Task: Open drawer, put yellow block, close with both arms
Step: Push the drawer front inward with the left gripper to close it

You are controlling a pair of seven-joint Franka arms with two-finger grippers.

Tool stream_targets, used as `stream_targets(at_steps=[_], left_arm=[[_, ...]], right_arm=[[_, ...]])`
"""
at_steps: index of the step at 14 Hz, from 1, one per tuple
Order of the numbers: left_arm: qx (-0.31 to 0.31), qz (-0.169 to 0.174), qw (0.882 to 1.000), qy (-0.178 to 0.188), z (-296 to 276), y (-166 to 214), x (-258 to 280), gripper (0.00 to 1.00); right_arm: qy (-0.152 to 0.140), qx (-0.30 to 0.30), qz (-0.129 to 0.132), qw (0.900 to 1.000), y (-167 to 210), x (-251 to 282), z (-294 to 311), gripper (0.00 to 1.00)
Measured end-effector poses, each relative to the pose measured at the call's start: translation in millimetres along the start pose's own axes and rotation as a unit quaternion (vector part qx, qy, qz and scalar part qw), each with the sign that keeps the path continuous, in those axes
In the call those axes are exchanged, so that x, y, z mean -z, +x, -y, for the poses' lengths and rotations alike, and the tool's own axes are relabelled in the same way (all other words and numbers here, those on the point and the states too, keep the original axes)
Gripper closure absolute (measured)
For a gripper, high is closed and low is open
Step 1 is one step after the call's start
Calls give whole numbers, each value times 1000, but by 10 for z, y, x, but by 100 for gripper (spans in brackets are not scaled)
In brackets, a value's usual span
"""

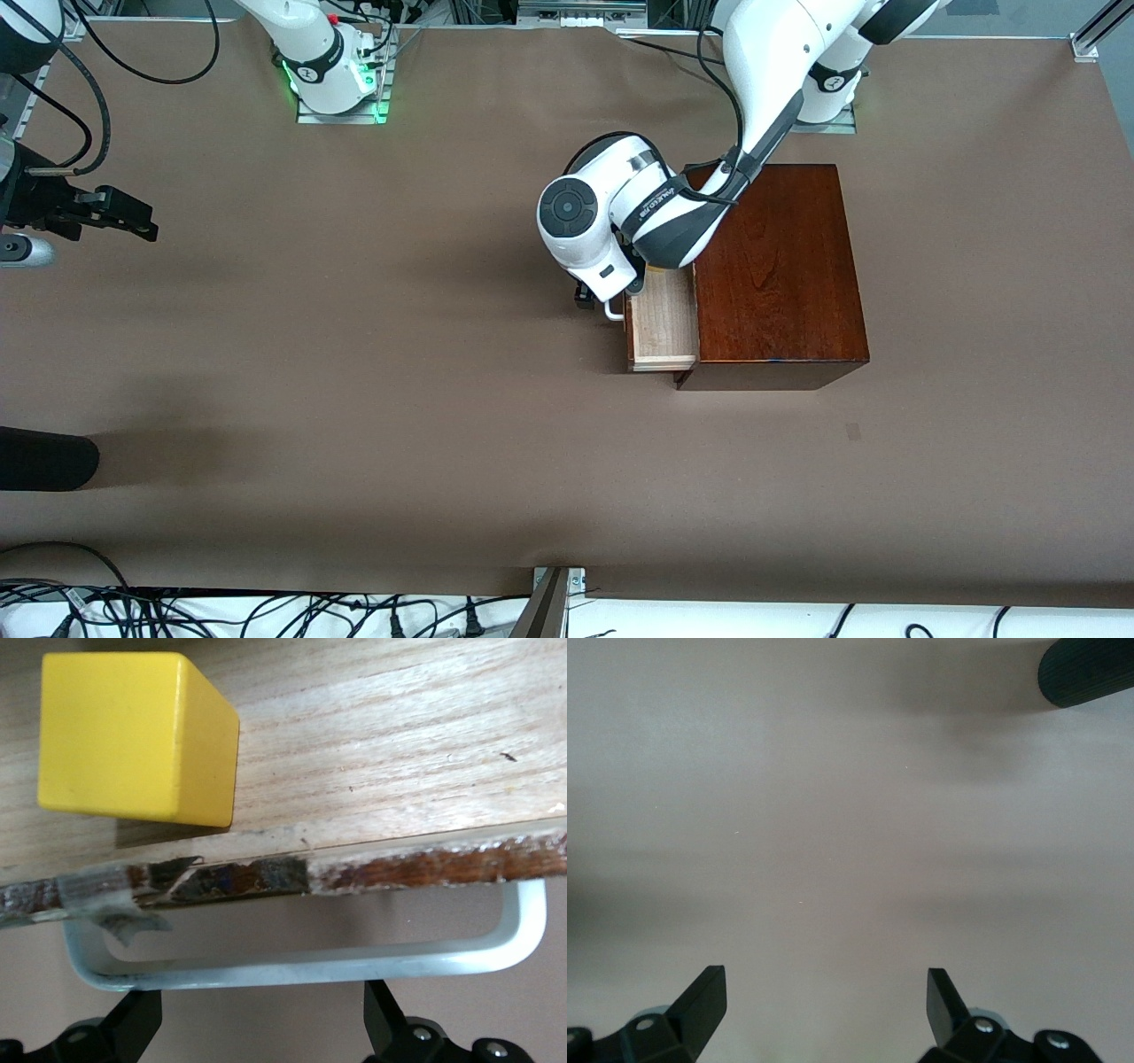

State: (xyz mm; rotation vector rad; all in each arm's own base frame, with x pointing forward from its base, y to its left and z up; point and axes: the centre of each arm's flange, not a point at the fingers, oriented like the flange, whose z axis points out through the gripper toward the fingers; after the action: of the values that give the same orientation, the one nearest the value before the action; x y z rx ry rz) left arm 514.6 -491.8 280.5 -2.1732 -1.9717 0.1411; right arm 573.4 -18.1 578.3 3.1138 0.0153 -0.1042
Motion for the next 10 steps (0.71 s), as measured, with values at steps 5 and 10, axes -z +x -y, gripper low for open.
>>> stream_targets(at_steps=[5,10], left_arm=[[6,-16,1000,-13,-103,127,-14,0],[23,-34,999,-19,-260,352,-40,0]], right_arm=[[0,0,-1,1000,1,2,0,0],[0,0,-1,1000,2,3,-1,0]])
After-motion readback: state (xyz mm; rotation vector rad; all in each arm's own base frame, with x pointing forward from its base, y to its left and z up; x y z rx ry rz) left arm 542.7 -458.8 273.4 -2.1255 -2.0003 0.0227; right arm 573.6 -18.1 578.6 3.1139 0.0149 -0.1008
